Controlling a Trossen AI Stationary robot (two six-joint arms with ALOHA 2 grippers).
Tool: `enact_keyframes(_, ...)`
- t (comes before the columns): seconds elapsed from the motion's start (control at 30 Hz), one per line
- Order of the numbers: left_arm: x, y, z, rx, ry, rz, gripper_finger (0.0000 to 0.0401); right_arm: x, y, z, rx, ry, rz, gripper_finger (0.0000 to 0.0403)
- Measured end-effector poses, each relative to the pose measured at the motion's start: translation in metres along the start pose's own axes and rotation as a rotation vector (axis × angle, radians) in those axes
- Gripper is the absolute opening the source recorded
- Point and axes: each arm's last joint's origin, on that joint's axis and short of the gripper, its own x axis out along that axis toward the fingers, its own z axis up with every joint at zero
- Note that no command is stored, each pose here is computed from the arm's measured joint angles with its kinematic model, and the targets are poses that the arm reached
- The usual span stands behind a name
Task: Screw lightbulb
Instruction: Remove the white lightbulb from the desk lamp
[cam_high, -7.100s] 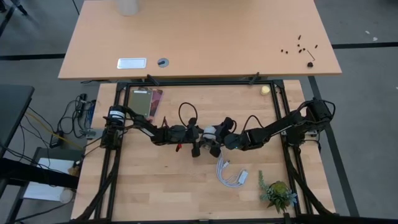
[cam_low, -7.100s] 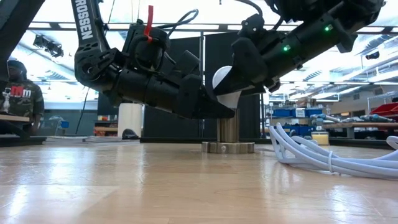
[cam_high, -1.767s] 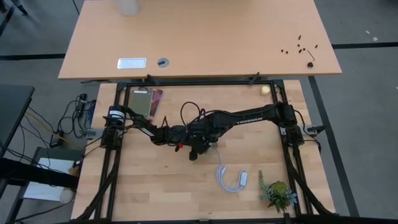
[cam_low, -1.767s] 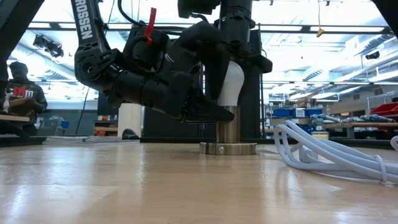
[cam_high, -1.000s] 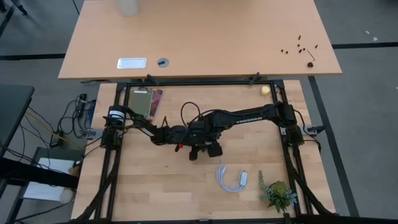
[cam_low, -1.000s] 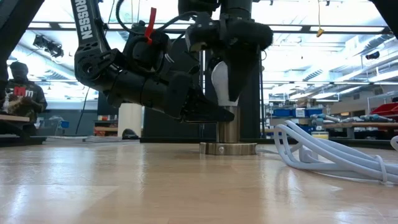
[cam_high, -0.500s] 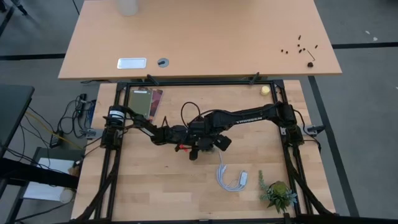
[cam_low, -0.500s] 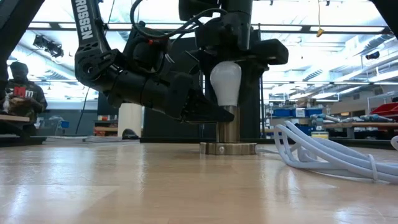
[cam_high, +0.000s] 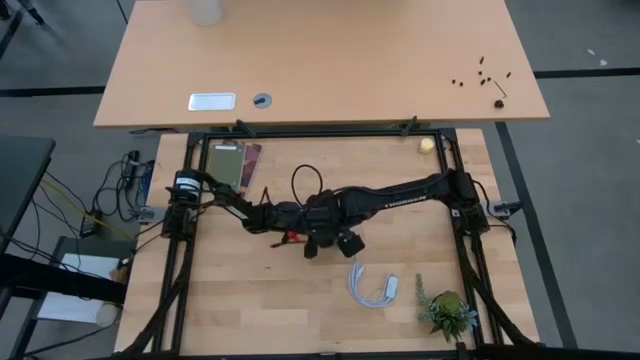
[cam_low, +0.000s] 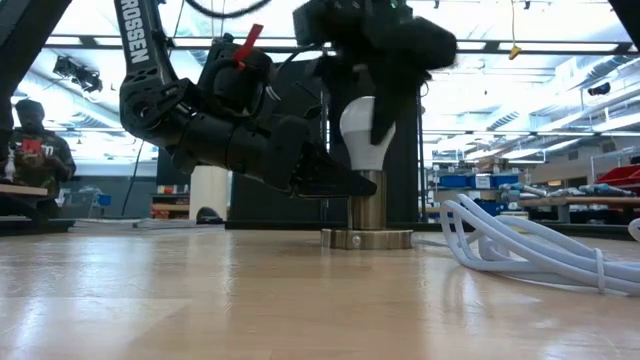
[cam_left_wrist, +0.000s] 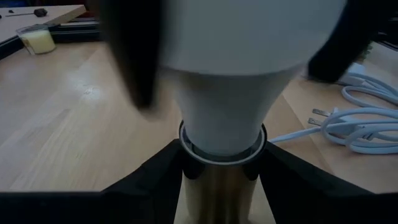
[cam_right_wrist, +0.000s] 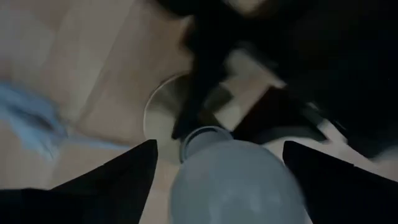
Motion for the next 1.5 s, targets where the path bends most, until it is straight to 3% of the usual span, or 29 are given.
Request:
enact_keyframes(0.2,0.0,0.0,0.0,-0.001,0.0,0.001,0.0201,-0.013,-0.007,-0.001,0.268,0.0,-0.007,0.0369)
enact_keyframes(0.5,0.0,0.0,0.0,-0.009,0.002,0.001,0.0201,-0.012,-0.021,-0.012,0.988,0.039,0.012,0.0376)
enact_keyframes(0.7,0.0,0.0,0.0,-0.01,0.003,0.004,0.0201,-0.011,-0.024,-0.018,1.283,0.097,0.048,0.0376)
enact_keyframes(1.1,0.0,0.0,0.0,-0.01,0.004,0.004,0.0201,-0.011,-0.024,-0.017,1.457,0.102,0.085,0.0375)
enact_keyframes(1.5,0.0,0.0,0.0,-0.01,0.005,0.003,0.0201,0.006,-0.024,-0.019,1.418,0.085,0.071,0.0377)
